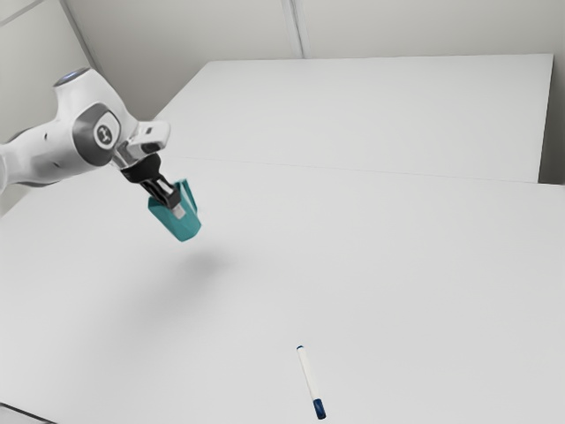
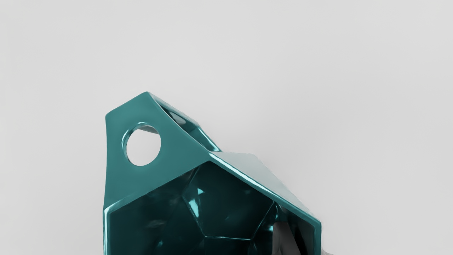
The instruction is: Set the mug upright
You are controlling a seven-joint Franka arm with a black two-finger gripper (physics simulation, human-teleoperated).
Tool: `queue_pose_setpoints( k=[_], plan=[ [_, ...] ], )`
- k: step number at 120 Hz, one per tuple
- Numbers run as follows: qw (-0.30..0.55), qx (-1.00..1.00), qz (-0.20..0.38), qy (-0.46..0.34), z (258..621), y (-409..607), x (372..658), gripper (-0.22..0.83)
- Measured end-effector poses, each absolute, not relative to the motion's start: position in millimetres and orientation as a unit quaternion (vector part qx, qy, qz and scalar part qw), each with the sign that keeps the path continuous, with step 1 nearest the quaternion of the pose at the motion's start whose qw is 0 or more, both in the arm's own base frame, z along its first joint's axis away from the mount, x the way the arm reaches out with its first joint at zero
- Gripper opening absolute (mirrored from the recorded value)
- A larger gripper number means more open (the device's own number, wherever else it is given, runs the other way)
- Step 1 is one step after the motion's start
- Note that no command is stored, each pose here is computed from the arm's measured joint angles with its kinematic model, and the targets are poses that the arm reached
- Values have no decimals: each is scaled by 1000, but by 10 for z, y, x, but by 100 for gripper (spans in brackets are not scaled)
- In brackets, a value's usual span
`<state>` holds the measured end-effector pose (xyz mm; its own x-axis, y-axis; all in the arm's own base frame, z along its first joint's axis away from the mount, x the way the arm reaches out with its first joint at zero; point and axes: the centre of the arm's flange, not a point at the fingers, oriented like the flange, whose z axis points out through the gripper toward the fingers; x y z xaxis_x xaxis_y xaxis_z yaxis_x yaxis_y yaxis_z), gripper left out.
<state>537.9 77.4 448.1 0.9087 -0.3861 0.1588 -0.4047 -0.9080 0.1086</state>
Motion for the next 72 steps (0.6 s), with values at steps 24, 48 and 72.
queue_pose_setpoints(
  k=[24, 48, 72],
  plan=[
    [13, 975, 15, -220, 4163, 821, 5416, -17],
    [-18, 971, -6, -239, 3804, 703, 5441, -17],
    [-36, 967, 10, -252, 3668, 542, 5471, -17]
  ],
)
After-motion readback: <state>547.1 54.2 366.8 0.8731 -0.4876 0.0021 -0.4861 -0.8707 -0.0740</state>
